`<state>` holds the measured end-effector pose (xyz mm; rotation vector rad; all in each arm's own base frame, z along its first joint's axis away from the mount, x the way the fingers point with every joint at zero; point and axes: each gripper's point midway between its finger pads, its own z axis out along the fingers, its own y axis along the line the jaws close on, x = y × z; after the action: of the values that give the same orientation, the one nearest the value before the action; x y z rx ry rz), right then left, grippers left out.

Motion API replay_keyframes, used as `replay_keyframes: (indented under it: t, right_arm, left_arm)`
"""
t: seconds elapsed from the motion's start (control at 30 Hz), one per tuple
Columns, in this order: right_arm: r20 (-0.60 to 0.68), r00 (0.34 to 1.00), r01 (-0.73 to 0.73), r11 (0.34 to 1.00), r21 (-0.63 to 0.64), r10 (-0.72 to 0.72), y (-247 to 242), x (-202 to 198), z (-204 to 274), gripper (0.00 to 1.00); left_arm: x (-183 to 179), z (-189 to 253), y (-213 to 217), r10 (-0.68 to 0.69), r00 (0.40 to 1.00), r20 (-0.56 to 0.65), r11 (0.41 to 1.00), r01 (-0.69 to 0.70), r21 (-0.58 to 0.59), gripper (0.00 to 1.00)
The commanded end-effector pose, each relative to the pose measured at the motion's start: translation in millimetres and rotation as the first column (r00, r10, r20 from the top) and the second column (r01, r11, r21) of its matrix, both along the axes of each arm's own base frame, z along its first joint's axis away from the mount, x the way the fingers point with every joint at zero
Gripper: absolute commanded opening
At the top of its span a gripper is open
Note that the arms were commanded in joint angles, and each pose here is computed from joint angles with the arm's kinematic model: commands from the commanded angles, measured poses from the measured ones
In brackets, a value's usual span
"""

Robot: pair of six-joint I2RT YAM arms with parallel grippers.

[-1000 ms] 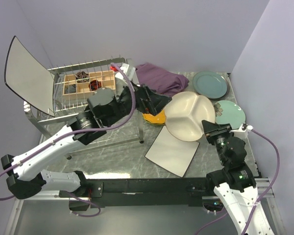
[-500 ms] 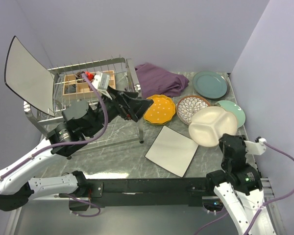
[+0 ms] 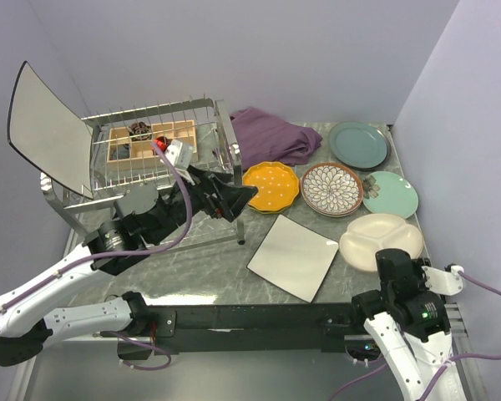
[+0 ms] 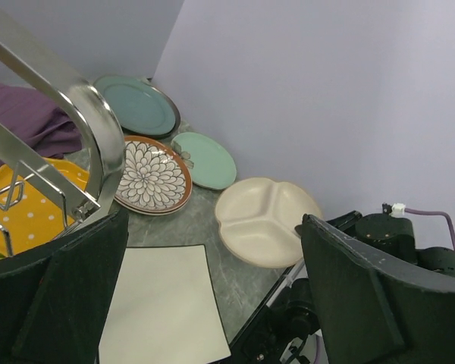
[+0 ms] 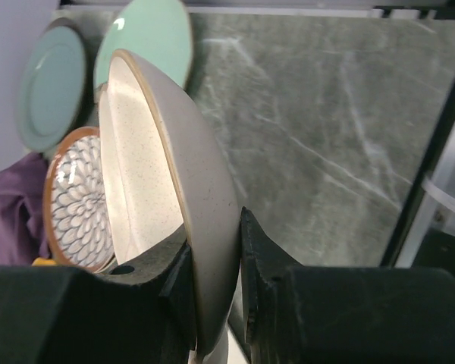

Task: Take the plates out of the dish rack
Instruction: Place the plate at the corner of the board.

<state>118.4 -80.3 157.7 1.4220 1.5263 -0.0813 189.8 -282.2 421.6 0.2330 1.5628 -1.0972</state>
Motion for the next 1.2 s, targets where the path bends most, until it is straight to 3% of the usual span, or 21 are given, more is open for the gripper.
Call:
replay_keyframes:
  t: [0.0, 0.23, 0.4, 0.67, 0.73, 0.93, 1.17]
  right_arm:
    - [0.25, 0.946, 0.198, 0.978, 0.063, -0.207, -19.9, 9.2, 31.0, 0.0]
    - [0.221, 0.928, 0.292, 0.954, 0.073, -0.301, -30.3, -7.3, 9.6, 0.0]
    - [0.222, 0.931, 0.285, 0.957, 0.051, -0.289, -29.7, -0.7, -0.1, 0.0]
    - [0.136, 0.928, 0.348, 0.937, 0.024, -0.348, -31.9, -3.2, -10.1, 0.0]
    - [0.112, 0.925, 0.364, 0.931, 0.008, -0.363, -32.5, -2.3, -11.0, 0.06]
    - [0.119, 0.9, 0.425, 0.905, -0.016, -0.42, -38.2, -2.5, -16.4, 0.05]
    - [0.146, 0.889, 0.438, 0.899, 0.003, -0.434, -39.7, -1.6, -18.1, 0.2]
  left_arm:
    - [-9.4, 17.1, 7.5, -0.015, 0.999, 0.031, 0.996, 0.018, -0.084, 0.99]
    - [-19.2, 21.6, 17.6, -0.03, 0.999, 0.024, 0.99, 0.033, -0.136, 0.99]
    - [-20.7, 23.1, 25.8, -0.013, 1.0, 0.021, 0.989, 0.016, -0.15, 0.99]
    - [-23.8, 28.5, 40.9, 0.017, 1.0, 0.024, 0.986, -0.013, -0.168, 0.99]
    - [-24.4, 28.5, 44.8, 0.025, 0.999, 0.021, 0.985, -0.021, -0.172, 0.99]
    - [-27.5, 27.4, 59.9, 0.055, 0.998, 0.025, 0.982, -0.05, -0.182, 0.99]
    - [-33.9, 35.9, 71.4, 0.059, 0.998, 0.033, 0.973, -0.05, -0.224, 0.99]
